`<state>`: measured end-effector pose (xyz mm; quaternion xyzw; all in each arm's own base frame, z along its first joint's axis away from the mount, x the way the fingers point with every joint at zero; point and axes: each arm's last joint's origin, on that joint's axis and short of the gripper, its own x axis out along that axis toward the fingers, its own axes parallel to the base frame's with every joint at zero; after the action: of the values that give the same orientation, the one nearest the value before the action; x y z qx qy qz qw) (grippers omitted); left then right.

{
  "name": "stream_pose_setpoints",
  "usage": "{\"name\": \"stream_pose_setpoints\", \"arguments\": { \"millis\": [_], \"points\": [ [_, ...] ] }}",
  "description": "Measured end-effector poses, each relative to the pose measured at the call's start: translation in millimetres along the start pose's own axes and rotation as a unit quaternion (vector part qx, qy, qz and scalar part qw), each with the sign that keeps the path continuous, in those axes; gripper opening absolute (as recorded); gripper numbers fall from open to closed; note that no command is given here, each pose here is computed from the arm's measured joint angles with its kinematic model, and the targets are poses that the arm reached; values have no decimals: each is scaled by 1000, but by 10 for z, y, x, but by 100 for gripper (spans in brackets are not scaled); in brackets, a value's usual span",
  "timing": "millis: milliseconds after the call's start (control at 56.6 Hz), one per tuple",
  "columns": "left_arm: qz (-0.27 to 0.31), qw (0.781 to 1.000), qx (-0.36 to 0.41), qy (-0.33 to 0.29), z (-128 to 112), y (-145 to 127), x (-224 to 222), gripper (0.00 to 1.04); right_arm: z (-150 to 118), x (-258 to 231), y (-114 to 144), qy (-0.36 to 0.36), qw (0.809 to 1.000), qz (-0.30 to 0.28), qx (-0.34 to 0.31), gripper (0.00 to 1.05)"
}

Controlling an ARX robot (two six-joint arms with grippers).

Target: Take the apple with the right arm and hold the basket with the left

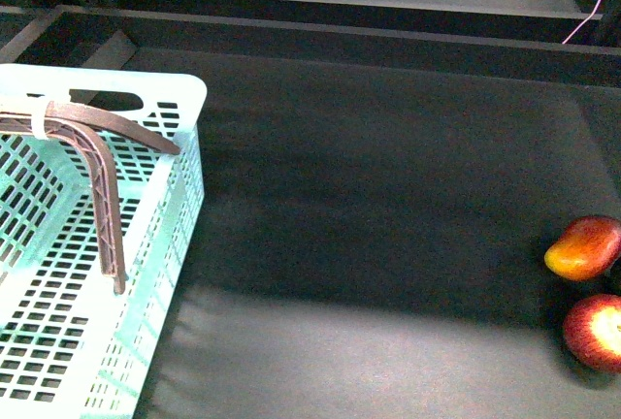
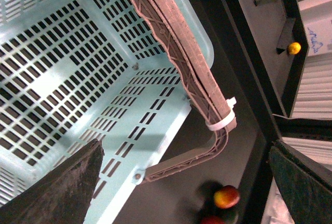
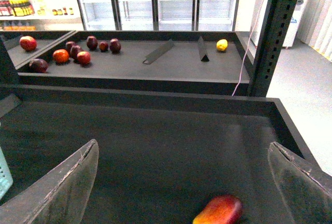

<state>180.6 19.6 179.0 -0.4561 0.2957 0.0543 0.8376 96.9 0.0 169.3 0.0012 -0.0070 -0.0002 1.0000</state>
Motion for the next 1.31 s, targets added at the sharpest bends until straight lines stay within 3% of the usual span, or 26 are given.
{"name": "stream_pose_setpoints", "arguments": {
  "millis": [300,742,1095,1201,1254,1307],
  "points": [
    [31,995,-97,12,201,-121,425,97,0,0,0,0,1000,0,0,96],
    [69,991,-117,10,430,-292,959,97,0,0,0,0,1000,0,0,96],
    [107,987,-123,-7,486,-208,1089,97,0,0,0,0,1000,0,0,96],
    [115,986,-123,-5,473,-177,1118,84,0,0,0,0,1000,0,0,96],
    [122,985,-121,-4,458,-157,1143,71,0,0,0,0,1000,0,0,96],
    [124,985,-120,-4,452,-152,1151,64,0,0,0,0,1000,0,0,96]
  ]
}}
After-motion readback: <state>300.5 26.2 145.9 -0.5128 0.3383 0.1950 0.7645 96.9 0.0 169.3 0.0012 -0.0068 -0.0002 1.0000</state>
